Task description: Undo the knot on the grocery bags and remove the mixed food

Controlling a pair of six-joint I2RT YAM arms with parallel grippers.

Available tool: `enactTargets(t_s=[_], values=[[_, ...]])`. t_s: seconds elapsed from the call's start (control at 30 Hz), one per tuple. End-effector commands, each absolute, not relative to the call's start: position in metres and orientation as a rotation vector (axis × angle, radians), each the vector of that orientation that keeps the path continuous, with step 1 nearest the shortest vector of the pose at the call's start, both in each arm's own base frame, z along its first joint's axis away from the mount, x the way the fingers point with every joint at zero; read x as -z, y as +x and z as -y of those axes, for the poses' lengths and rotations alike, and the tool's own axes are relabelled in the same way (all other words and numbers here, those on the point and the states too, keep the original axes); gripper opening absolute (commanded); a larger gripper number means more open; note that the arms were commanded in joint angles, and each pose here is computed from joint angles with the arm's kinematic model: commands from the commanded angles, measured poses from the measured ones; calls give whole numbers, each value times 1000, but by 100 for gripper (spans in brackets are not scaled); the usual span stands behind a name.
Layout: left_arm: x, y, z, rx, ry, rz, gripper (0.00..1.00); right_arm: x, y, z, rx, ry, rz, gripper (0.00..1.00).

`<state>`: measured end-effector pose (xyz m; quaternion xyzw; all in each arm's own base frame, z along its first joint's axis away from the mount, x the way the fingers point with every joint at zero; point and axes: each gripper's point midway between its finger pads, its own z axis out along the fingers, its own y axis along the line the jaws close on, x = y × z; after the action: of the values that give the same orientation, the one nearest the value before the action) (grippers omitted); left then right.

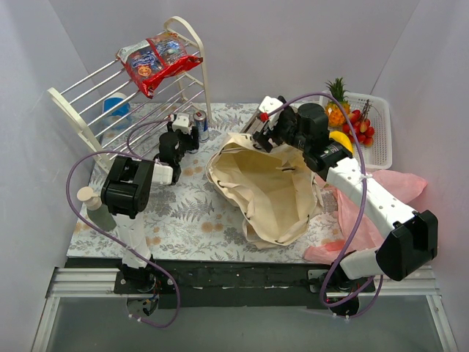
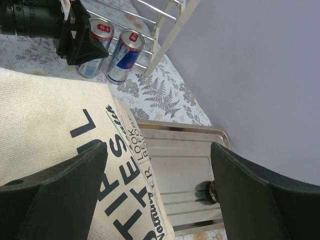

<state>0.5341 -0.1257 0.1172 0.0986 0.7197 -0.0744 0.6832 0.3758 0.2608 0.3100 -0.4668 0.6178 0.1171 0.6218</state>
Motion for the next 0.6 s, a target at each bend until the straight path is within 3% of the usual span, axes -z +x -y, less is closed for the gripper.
enactTargets(t_s=[0.0, 0.03, 0.3, 0.5, 0.57], values=[[-136, 539, 133, 214, 292, -1614, 81, -343, 377, -261, -260, -1041, -1340, 91], [-141, 541, 133, 228, 300, -1614, 98, -343, 378, -261, -258, -1040, -1335, 91], [-199, 532, 134, 265, 337, -1636, 98, -363, 412, -251, -163, -883, -1384, 96], [-215, 478, 144, 352, 389, -1735, 98, -353, 400, -242, -109, -962, -1376, 99], [-214, 449, 155, 393, 462, -1748, 98, -348, 404, -220, -31, -858, -1458, 98]])
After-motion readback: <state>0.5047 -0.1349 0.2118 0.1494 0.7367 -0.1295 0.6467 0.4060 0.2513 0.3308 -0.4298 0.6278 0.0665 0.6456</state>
